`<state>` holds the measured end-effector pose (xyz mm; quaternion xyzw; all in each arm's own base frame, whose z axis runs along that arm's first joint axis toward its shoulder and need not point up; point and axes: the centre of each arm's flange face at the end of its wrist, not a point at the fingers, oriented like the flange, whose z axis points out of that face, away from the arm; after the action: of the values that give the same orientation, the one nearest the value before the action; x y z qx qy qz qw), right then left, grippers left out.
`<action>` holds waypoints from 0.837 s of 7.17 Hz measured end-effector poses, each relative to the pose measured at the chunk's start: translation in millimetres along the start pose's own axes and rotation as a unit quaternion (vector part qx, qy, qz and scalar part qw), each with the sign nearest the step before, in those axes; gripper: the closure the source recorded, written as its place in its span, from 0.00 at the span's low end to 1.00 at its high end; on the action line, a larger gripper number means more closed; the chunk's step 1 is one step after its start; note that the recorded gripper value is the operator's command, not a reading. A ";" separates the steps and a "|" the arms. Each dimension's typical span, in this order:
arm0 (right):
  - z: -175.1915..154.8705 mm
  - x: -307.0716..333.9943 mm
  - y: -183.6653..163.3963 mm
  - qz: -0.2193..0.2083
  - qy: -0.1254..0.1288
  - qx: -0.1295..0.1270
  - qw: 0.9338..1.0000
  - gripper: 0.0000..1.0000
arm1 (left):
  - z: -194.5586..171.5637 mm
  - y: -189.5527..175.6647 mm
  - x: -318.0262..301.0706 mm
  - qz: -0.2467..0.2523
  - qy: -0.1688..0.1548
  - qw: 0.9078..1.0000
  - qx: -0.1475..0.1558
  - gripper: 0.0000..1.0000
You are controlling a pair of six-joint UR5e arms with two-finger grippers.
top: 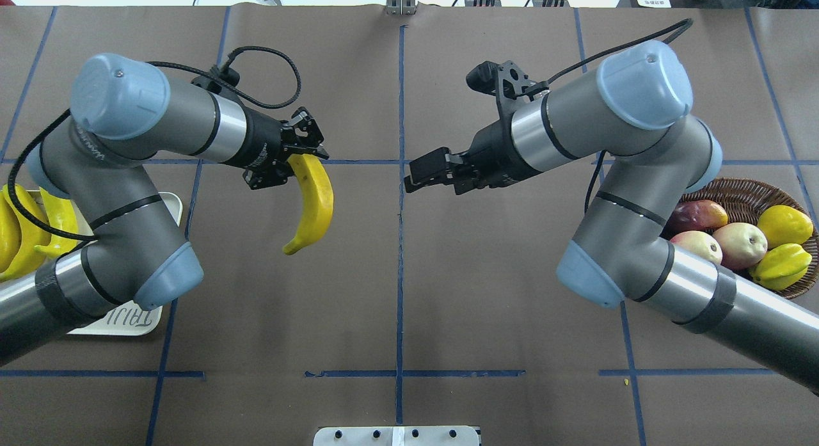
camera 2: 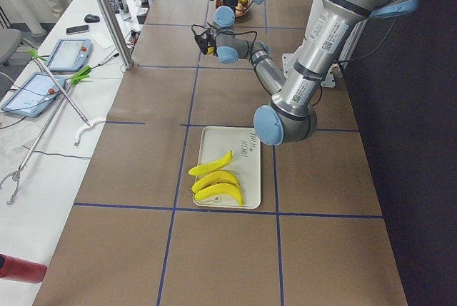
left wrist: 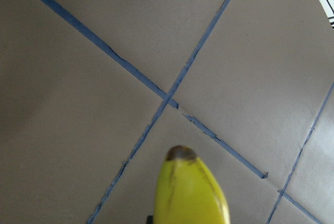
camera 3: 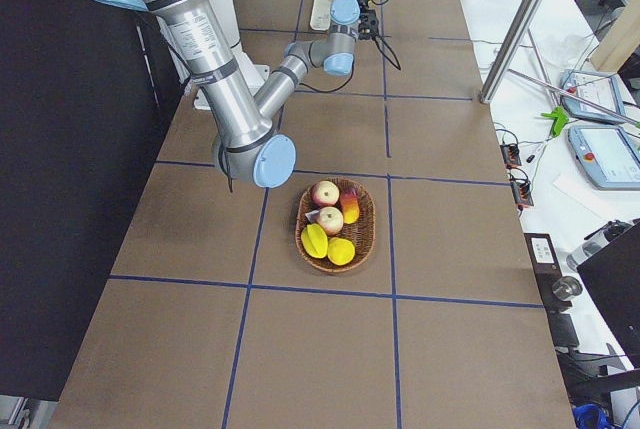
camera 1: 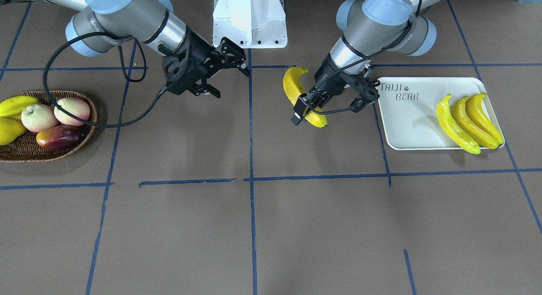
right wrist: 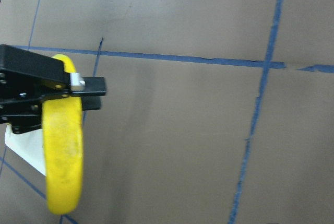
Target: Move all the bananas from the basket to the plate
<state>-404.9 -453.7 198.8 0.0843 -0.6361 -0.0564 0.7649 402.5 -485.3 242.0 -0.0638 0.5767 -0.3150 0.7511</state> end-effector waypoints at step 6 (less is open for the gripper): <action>-78.7 208.4 -31.9 -0.005 0.182 -0.026 0.983 0.01 | -50.8 -152.5 -238.4 0.087 -0.172 0.980 0.054 0.94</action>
<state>-288.5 -520.8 379.3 0.0765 -0.4843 -0.0610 0.8694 263.0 -462.4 492.3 -0.0258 0.4244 -0.2641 0.8657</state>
